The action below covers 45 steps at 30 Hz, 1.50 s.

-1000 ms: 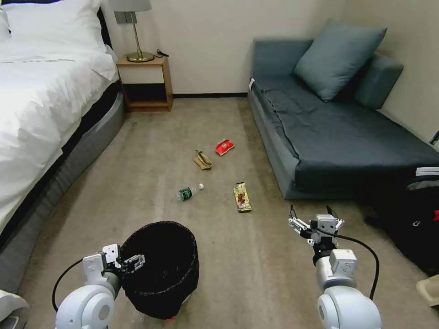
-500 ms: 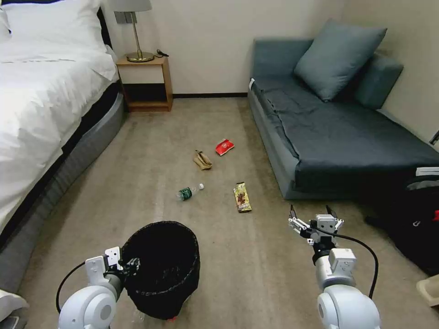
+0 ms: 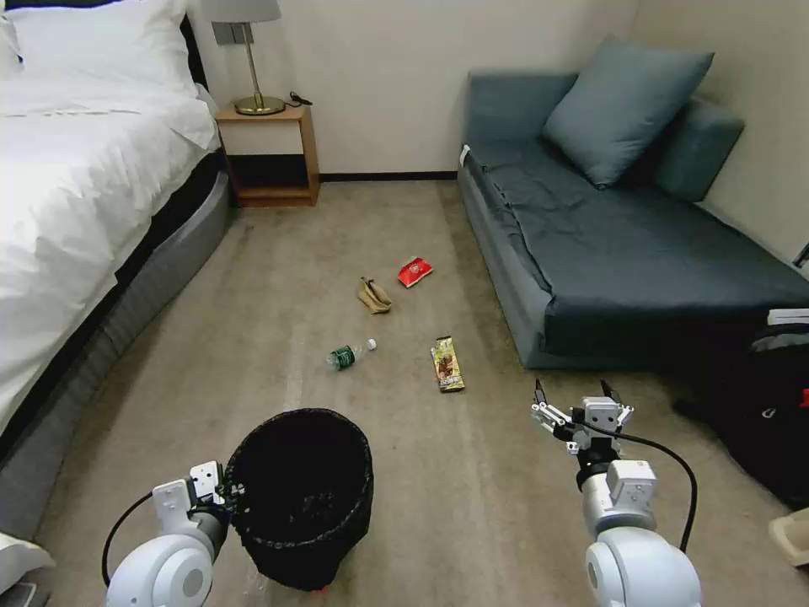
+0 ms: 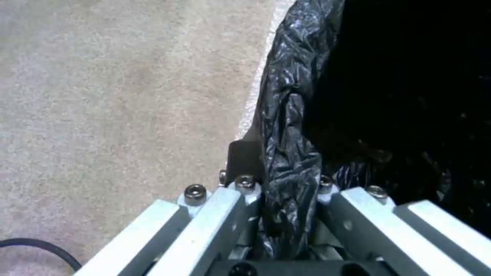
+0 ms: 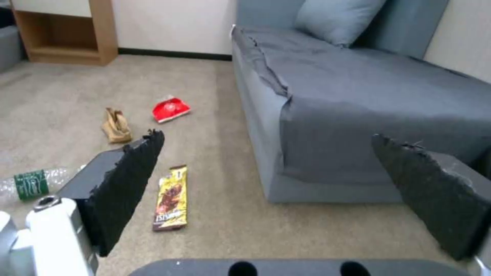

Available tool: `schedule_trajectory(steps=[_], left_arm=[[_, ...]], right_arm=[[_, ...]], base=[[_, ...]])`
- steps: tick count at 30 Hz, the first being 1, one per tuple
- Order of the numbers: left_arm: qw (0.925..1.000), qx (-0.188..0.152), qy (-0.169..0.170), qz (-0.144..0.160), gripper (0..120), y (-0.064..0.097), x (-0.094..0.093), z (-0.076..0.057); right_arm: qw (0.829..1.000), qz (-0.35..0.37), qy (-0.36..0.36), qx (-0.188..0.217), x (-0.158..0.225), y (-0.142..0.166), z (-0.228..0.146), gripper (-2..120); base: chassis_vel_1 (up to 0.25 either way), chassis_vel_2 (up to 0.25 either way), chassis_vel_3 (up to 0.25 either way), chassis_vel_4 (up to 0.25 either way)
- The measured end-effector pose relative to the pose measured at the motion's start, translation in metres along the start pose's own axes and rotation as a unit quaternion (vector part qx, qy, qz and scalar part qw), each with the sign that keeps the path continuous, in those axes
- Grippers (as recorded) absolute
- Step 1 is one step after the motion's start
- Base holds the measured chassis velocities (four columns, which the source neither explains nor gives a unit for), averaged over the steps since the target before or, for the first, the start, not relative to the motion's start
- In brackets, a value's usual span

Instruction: Pick up the trash bin, then pick up the garbage on the floor and place it into the trash bin.

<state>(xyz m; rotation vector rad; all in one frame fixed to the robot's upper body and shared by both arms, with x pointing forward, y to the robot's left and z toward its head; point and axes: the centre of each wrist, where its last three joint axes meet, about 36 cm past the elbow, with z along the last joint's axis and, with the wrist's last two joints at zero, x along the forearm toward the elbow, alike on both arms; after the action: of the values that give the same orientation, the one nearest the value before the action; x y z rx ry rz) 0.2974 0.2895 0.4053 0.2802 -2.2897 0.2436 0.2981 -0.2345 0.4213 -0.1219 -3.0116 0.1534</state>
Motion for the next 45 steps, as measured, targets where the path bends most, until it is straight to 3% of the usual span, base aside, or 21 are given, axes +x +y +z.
schedule_trajectory(steps=[6, 13, 15, 18, 22, 45], left_arm=[[1.0, 0.005, -0.004, -0.005, 4, 0.002, 0.003, -0.003], [0.9958, 0.011, -0.08, -0.042, 2, 0.021, 0.034, -0.036], [0.9954, 0.01, -0.085, -0.043, 2, 0.021, 0.036, -0.038], [0.9867, -0.005, -0.146, -0.072, 2, 0.031, 0.053, -0.056], [0.9812, -0.008, -0.173, -0.084, 2, 0.037, 0.064, -0.065], [0.9779, 0.002, -0.189, -0.091, 2, 0.041, 0.068, -0.061]], right_arm=[[1.0, -0.004, -0.006, -0.015, -0.001, 0.0, -0.001, 100], [0.998, -0.023, -0.041, -0.044, -0.002, -0.003, -0.002, 100], [0.998, -0.024, -0.043, -0.046, -0.003, -0.003, -0.001, 100], [0.996, -0.032, -0.062, -0.054, -0.005, -0.003, 0.001, 100], [0.995, -0.038, -0.072, -0.052, -0.006, -0.003, 0.003, 100], [0.988, -0.104, -0.092, -0.067, -0.004, 0.0, 0.011, 100]], base=[[0.0, 0.0, 0.0, 0.0], [0.0, 0.0, 0.0, 0.0], [0.0, 0.0, 0.0, 0.0], [0.0, 0.0, 0.0, 0.0], [0.0, 0.0, 0.0, 0.0], [-0.017, 0.014, 0.018, -0.017]])
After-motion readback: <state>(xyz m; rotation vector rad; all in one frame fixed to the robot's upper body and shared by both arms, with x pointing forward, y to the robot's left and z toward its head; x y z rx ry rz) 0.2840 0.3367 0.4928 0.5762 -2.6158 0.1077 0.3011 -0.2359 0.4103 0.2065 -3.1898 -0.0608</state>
